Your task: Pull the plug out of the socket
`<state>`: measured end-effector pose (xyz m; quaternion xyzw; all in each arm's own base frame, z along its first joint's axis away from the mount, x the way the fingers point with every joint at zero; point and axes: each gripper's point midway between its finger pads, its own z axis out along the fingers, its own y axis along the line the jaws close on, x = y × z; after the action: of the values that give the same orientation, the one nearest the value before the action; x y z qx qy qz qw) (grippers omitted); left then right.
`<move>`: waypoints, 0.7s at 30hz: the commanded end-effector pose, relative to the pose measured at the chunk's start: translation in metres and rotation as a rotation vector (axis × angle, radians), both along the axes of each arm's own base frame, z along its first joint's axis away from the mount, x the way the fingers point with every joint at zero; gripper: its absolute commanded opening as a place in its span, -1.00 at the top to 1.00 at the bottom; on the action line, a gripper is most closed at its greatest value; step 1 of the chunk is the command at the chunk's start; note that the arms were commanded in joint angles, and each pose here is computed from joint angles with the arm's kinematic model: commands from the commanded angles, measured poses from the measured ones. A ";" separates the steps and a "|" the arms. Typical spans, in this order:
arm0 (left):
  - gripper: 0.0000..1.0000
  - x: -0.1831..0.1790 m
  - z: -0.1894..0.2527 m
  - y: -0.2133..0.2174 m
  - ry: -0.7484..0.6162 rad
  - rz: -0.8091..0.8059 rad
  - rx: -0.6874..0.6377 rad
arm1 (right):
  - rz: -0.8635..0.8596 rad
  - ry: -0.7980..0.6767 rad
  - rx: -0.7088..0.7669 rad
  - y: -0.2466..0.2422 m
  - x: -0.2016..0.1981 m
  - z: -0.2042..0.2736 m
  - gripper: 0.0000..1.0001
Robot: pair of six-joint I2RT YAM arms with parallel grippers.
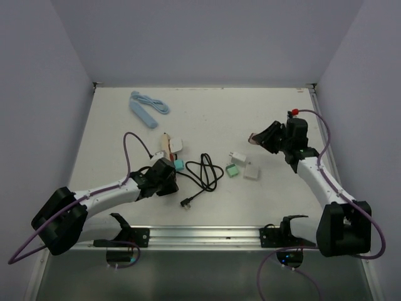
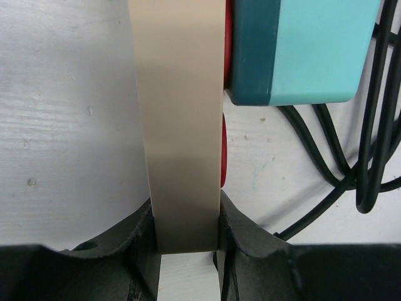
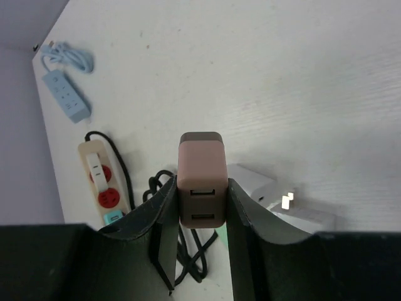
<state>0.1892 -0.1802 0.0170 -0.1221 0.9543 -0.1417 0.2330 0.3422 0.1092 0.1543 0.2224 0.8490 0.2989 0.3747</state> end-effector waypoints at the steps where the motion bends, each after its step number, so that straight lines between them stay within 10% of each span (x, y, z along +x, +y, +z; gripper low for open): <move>1: 1.00 0.004 0.004 -0.016 -0.034 -0.065 -0.070 | -0.044 0.040 0.027 -0.013 0.006 -0.019 1.00; 14: 1.00 -0.002 0.006 -0.026 -0.037 -0.116 -0.138 | -0.004 0.143 0.086 -0.014 0.037 -0.092 0.87; 21: 1.00 -0.002 0.012 -0.033 -0.053 -0.138 -0.182 | -0.050 0.199 0.049 -0.032 0.026 -0.109 0.11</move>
<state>0.1853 -0.2026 0.0198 -0.0947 0.9461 -0.2129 0.2250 0.3646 0.0853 0.0414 0.2887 0.8686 0.2980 0.2710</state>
